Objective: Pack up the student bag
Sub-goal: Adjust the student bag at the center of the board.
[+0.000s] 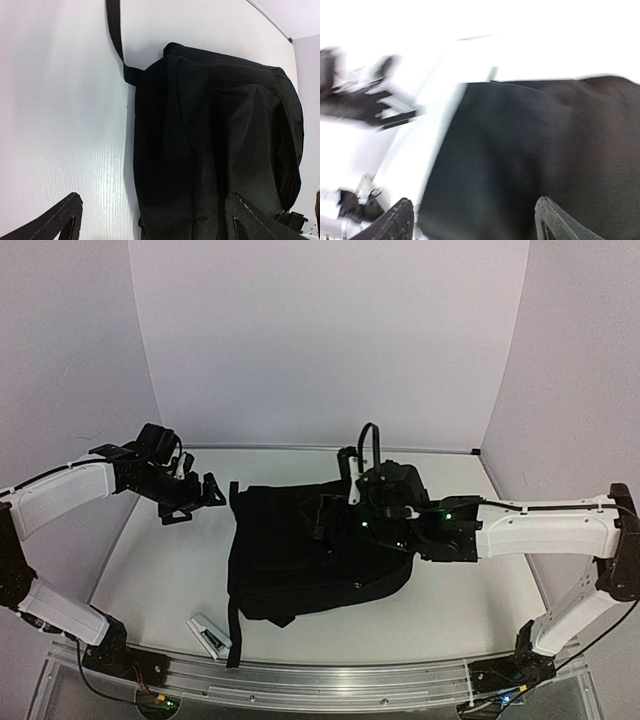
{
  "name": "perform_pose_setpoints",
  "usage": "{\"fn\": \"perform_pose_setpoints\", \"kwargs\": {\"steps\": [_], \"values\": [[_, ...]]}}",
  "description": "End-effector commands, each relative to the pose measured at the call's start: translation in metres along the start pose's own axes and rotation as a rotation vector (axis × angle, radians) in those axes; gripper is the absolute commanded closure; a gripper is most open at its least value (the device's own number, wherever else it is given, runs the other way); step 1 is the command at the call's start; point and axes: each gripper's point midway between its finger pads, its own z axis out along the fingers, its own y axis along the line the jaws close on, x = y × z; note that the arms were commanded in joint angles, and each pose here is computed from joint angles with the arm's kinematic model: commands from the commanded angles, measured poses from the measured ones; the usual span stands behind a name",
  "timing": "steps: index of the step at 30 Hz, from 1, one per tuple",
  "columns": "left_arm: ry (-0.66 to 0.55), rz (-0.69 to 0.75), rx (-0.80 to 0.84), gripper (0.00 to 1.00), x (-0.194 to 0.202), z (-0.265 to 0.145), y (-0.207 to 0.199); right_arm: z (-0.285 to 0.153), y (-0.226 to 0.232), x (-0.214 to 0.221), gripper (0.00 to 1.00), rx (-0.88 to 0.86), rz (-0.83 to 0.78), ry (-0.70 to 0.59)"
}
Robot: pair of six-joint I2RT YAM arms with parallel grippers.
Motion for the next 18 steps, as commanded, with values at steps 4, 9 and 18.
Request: {"fn": "perform_pose_setpoints", "kwargs": {"steps": [4,9,18], "values": [[-0.065,-0.018,0.093,0.00,-0.032,-0.019,0.007,-0.010,0.113,0.063,0.10,-0.142,-0.339,0.070],[-0.111,-0.058,0.103,0.00,-0.040,-0.028,0.016,0.019,0.162,0.141,0.07,-0.204,-0.447,0.197],[-0.122,-0.086,0.119,0.00,-0.029,-0.031,0.020,0.077,0.168,0.216,0.02,-0.159,-0.561,0.312]]}}
